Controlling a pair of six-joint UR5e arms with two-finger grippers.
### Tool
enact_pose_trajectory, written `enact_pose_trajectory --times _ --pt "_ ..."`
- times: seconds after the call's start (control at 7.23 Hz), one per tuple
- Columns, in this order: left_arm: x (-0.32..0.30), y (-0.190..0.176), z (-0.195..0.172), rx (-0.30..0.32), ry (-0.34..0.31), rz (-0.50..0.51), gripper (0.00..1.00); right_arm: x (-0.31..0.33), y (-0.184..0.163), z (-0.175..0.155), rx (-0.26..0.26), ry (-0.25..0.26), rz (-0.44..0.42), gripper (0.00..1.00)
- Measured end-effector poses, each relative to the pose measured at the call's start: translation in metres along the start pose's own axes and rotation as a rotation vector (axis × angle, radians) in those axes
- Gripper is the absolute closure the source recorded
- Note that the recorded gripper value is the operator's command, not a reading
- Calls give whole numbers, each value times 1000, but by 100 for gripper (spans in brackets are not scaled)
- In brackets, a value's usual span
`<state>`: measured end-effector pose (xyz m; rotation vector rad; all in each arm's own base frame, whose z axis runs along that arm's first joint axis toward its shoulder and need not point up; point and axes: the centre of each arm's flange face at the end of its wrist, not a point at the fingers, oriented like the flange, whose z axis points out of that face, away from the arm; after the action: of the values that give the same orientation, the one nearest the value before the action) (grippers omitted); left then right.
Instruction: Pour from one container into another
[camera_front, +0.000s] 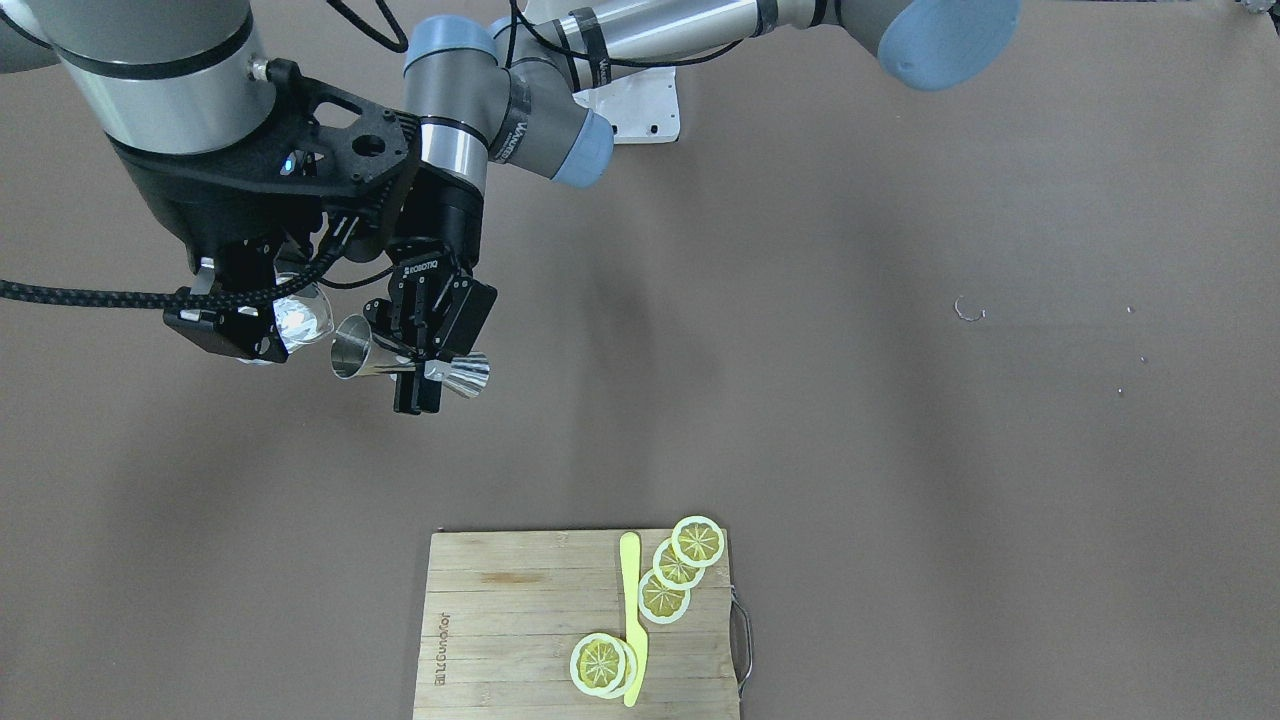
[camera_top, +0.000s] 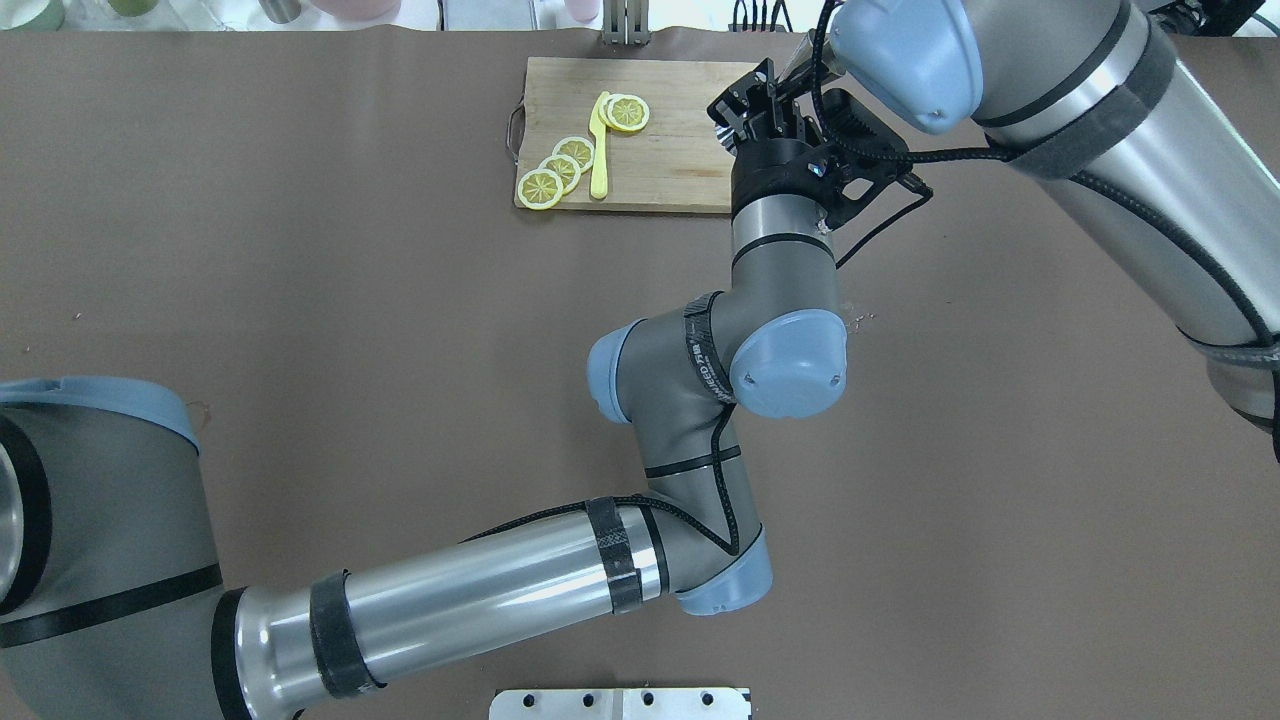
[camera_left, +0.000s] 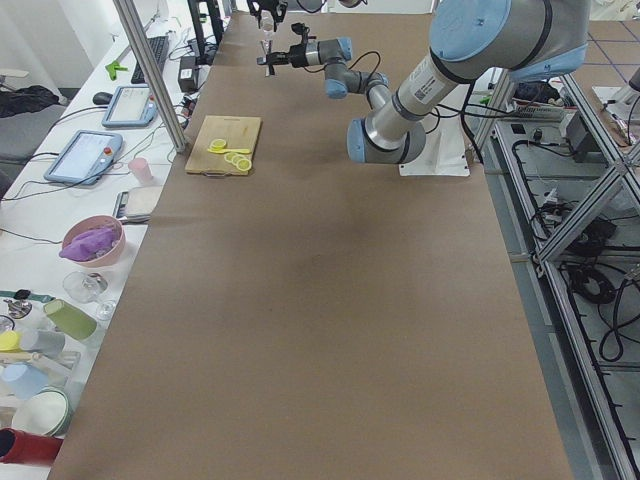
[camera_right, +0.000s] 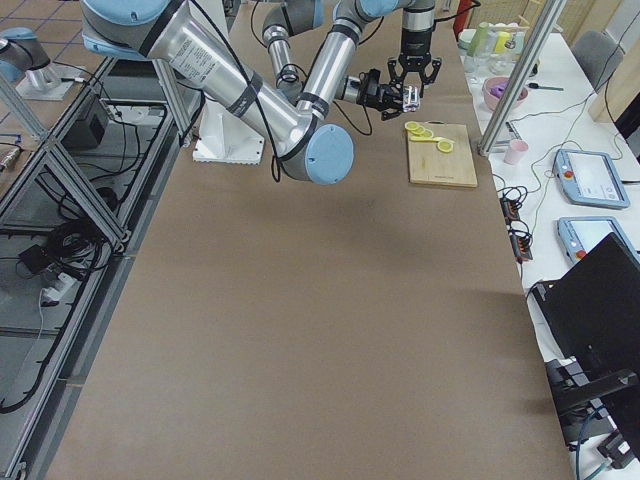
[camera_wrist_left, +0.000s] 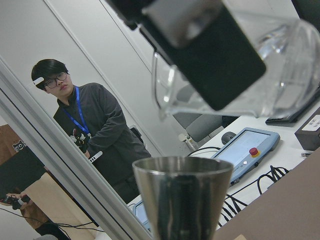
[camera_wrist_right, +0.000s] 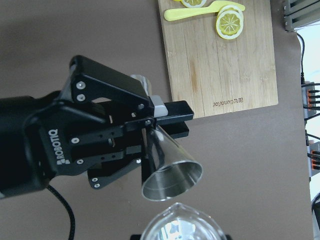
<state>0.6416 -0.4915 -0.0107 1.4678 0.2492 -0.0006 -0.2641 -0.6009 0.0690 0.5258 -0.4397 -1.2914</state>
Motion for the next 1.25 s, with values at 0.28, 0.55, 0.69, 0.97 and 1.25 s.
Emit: enact_pose_trajectory --times 0.28,0.55,0.69,0.97,1.25 --pt "0 0 0 0 0 0 100 -2 -3 1 -19 11 -13 100" --pt "0 0 1 0 0 1 100 -2 -9 1 -33 17 -25 100" --pt "0 0 1 0 0 0 100 0 -13 0 -43 16 -33 100" --pt "0 0 1 0 0 0 100 2 -16 0 -57 20 -43 100" --pt "0 0 1 0 0 0 100 0 -18 1 -67 27 -52 100"
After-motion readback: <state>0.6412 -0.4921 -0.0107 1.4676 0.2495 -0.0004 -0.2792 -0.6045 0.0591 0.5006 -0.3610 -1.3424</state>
